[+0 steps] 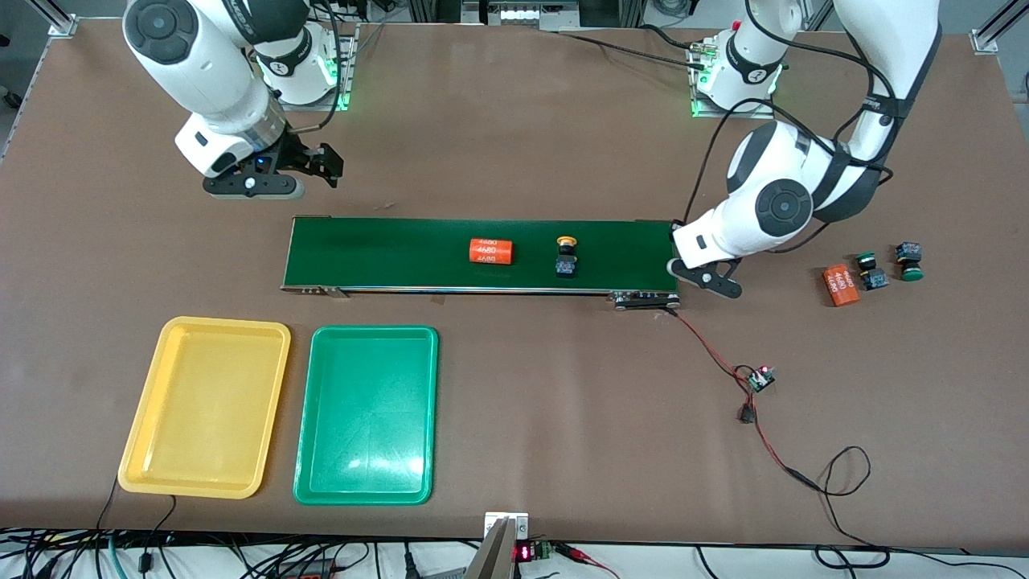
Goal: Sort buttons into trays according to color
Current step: 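Place the button on the belt while the right gripper moves toward the belt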
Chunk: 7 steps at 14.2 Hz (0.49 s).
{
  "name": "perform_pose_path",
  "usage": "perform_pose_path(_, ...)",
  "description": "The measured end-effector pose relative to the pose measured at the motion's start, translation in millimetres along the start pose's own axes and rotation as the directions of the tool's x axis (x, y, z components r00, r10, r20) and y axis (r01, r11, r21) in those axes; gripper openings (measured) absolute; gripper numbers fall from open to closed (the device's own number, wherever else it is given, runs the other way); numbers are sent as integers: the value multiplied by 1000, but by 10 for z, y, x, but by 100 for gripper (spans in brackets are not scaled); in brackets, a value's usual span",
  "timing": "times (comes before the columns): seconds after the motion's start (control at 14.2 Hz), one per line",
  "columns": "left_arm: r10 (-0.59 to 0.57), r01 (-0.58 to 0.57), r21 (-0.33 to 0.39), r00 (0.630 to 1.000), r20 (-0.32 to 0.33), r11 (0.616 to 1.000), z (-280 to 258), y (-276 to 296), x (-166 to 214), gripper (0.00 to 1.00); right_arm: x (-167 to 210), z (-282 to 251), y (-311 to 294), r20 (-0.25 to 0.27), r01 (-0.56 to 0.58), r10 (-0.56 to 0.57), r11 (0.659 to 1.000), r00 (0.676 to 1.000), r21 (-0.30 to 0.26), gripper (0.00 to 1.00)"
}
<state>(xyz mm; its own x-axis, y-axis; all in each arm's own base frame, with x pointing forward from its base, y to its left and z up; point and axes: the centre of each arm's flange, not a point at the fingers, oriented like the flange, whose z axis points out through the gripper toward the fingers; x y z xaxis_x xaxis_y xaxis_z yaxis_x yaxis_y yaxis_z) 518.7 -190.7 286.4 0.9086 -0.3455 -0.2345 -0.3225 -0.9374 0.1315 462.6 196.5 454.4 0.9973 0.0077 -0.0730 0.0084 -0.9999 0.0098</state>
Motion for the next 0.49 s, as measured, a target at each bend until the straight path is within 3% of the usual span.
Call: perform_pose_path(0.49, -50, 50, -22, 999, -6, 999, 218, 244, 14, 41, 22, 164, -119, 22, 24, -24, 1000, 999, -3, 100)
